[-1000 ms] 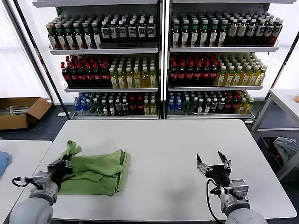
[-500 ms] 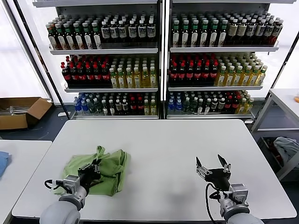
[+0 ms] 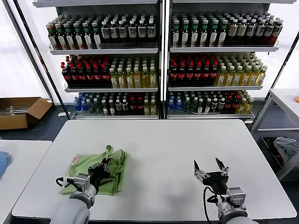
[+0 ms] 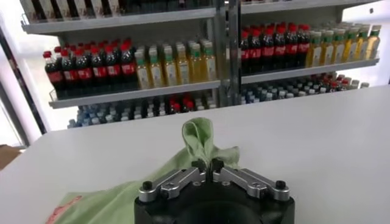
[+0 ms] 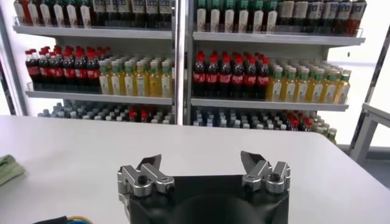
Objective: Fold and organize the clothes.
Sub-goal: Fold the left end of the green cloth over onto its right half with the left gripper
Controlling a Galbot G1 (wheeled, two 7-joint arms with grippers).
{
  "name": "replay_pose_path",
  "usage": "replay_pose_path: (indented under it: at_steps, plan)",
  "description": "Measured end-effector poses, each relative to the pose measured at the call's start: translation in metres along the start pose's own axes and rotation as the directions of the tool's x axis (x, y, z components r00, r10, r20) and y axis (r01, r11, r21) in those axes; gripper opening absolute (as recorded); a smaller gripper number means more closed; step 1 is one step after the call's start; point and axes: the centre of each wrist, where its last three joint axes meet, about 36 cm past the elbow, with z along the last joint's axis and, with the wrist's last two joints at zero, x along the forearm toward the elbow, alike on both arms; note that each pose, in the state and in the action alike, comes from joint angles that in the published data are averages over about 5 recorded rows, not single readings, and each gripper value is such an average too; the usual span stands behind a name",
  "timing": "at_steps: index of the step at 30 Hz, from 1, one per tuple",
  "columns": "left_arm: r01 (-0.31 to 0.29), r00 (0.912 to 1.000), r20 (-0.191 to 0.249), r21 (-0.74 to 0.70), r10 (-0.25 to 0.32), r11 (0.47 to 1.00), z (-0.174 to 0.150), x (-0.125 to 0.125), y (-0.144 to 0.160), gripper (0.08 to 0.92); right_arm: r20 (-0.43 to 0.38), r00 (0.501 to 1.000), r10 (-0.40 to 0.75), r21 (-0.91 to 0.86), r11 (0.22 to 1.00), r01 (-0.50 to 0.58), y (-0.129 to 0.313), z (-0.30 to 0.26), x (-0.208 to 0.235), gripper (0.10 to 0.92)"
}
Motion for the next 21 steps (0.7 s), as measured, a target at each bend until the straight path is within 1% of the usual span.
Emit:
replay_pose_path:
  at_steps: [5,8,12,16,19,21]
  plan:
    - [-0.007,1.0000,-0.004,0.011,0.007,1.000,0.010,-0.012,-0.006,0.111,0.003,1.000,0.000,0.000,1.000,0.000,0.000,0.000,0.001,0.823]
    - [-0.007,0.9999,-0.013,0.008,0.007,1.000,0.020,-0.018,-0.010,0.154,0.003,1.000,0.001,-0.001,1.000,-0.001,0.001,0.001,0.000,0.823]
    - [-0.023,0.9995,-0.021,0.018,0.023,1.000,0.032,-0.021,-0.018,0.268,0.002,1.000,-0.001,-0.003,1.000,0.001,0.003,0.003,-0.002,0.823]
    - [-0.060,0.9978,-0.024,0.070,0.061,0.996,0.039,-0.019,-0.031,0.381,0.001,1.000,-0.006,-0.007,1.000,0.006,0.005,0.005,-0.005,0.823]
    - [-0.104,0.9943,-0.009,0.144,0.106,0.984,0.037,-0.012,-0.043,0.468,0.001,1.000,-0.011,-0.007,1.000,0.011,0.007,0.006,-0.007,0.823]
    - [-0.143,0.9896,0.014,0.213,0.143,0.967,0.031,-0.005,-0.052,0.528,0.001,1.000,-0.014,-0.006,1.000,0.014,0.007,0.006,-0.009,0.823]
